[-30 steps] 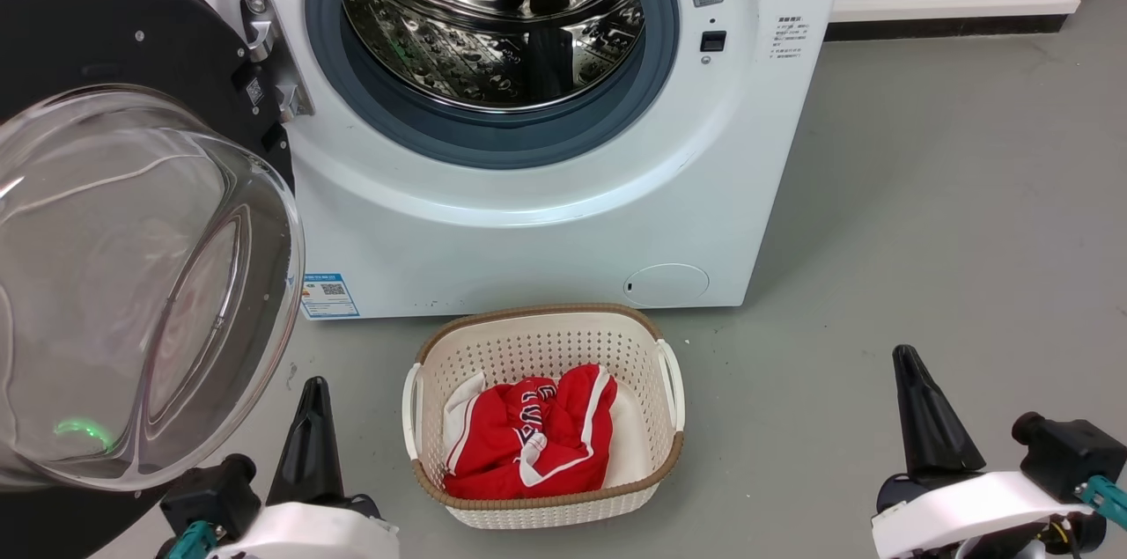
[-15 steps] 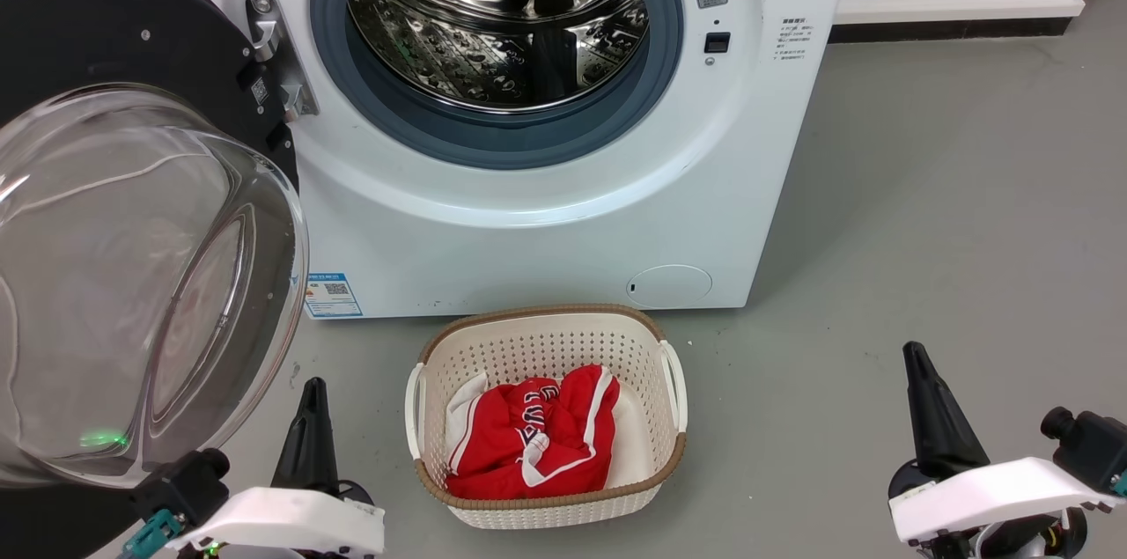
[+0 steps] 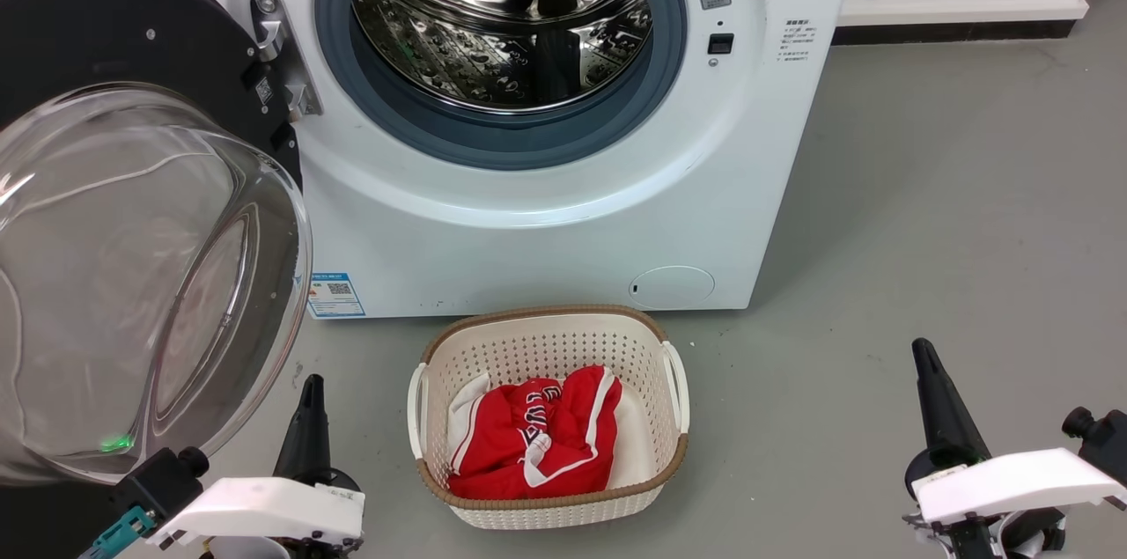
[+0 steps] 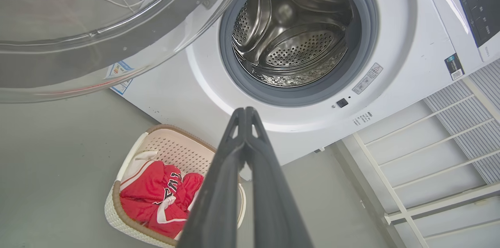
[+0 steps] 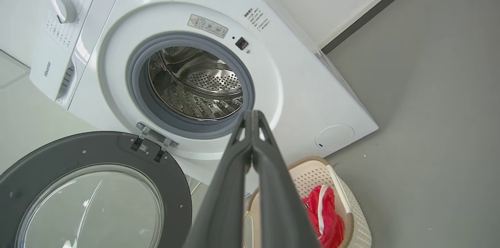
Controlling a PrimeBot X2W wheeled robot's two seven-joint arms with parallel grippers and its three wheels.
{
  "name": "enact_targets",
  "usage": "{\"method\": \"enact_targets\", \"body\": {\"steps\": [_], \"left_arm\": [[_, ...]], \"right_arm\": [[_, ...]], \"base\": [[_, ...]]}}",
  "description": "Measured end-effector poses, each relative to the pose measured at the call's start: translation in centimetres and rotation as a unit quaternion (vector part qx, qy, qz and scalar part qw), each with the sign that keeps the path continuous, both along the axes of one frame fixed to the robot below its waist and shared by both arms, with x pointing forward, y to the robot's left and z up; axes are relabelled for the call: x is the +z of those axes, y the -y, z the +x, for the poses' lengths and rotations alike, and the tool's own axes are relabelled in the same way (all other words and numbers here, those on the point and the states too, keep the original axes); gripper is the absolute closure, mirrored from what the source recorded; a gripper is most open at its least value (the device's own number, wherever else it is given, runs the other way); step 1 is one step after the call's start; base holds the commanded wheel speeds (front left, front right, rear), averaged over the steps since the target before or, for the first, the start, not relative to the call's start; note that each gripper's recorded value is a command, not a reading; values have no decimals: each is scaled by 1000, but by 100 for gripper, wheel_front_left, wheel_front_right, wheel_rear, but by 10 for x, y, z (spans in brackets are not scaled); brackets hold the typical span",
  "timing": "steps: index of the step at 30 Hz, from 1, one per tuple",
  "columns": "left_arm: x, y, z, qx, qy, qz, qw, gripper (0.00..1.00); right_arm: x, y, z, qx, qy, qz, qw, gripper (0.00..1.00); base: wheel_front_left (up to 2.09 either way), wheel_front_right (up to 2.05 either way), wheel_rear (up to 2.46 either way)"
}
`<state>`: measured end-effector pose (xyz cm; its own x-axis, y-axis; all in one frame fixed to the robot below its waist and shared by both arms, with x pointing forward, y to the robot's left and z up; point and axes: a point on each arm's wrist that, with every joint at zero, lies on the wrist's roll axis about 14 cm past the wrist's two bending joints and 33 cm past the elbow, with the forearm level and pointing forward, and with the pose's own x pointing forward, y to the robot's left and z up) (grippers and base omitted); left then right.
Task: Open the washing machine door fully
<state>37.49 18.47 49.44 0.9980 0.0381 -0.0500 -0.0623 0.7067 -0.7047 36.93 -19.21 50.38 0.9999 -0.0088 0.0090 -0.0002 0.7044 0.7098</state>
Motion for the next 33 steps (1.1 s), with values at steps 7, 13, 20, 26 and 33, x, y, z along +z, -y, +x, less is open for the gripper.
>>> {"method": "enact_targets", "body": {"steps": [7, 13, 20, 26, 33], "left_arm": [[-2, -1, 1, 0, -5, -45, 999, 100], [-2, -2, 3, -1, -5, -88, 996, 100], [-2, -4, 4, 1, -7, -128, 992, 100], [-1, -5, 6, 0, -5, -160, 987, 100], [-2, -7, 6, 0, -5, -205, 979, 100]], "right_arm": [[0, 2, 3, -2, -2, 46, 999, 100], [-1, 3, 4, -3, -6, 87, 996, 100], [-2, 4, 6, -4, -10, 127, 992, 100], [-3, 5, 7, -4, -12, 159, 987, 100], [-3, 6, 9, -4, -13, 203, 979, 100]], "base": [[0, 0, 0], [0, 0, 0], [0, 0, 0], [0, 0, 0], [0, 0, 0]]}}
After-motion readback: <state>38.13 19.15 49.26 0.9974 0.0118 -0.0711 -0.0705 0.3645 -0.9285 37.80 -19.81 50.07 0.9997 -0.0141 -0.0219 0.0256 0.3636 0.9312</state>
